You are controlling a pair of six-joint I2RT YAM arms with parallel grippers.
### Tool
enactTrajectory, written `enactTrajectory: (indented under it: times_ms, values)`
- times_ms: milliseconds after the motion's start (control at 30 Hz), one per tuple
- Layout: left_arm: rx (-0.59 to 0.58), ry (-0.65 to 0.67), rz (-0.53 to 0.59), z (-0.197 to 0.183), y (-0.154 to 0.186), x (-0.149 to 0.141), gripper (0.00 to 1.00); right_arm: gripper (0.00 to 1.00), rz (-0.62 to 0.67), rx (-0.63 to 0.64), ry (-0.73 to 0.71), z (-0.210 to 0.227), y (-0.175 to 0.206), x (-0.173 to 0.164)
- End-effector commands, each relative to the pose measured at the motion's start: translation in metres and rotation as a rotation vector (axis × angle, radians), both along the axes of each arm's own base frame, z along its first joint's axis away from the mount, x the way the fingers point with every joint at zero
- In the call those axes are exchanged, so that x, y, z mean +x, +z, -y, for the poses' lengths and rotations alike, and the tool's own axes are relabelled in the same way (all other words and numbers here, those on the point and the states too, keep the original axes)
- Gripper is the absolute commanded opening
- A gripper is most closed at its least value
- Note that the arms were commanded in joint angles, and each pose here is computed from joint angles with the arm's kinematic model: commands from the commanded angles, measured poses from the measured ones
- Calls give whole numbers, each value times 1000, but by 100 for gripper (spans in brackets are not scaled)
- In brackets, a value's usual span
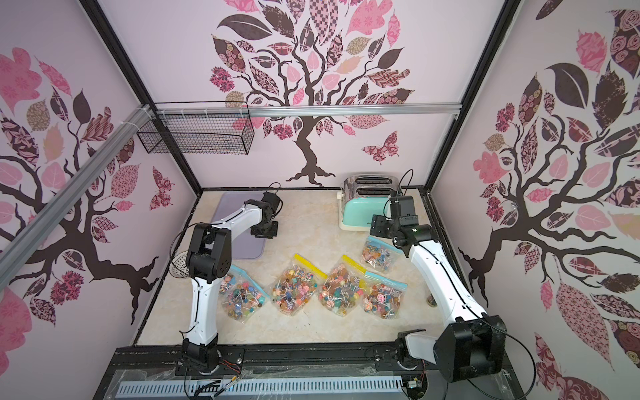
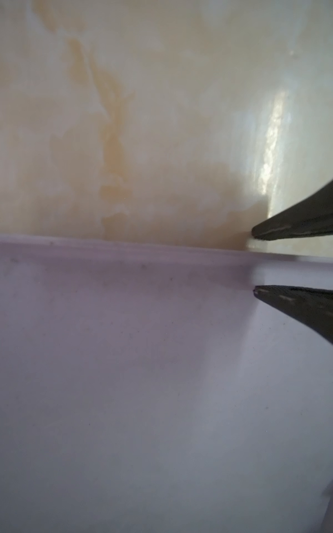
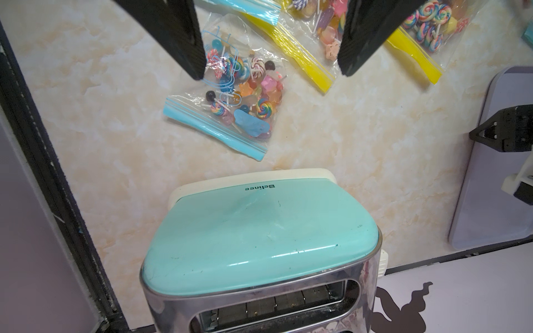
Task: Pour candies out of the ziploc bag
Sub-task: Move the tray to the center of the board.
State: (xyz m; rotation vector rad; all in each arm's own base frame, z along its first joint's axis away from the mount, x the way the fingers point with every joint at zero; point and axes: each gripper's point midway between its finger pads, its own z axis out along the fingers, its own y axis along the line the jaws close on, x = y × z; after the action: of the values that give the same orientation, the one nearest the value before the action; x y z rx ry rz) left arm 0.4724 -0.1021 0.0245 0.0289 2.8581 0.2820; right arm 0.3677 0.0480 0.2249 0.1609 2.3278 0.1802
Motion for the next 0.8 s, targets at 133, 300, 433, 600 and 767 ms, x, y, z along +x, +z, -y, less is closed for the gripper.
enactTrajectory:
  times_ms: [133,300,433,600,767]
  values:
    - [80,-4,-60,-11,-30,-8,22,77,1,-3,17,-3,4,0]
    - [122,-11,-70,-17,-35,-7,3,76,3,-4,18,-3,5,-1]
    - [123,-41,-60,-12,-31,-4,0,76,7,-6,18,-2,7,-2]
    - [147,-135,-17,11,-11,-4,0,76,15,-8,7,0,10,-3]
    - [169,-254,32,42,11,-20,0,75,33,7,-25,2,14,-4]
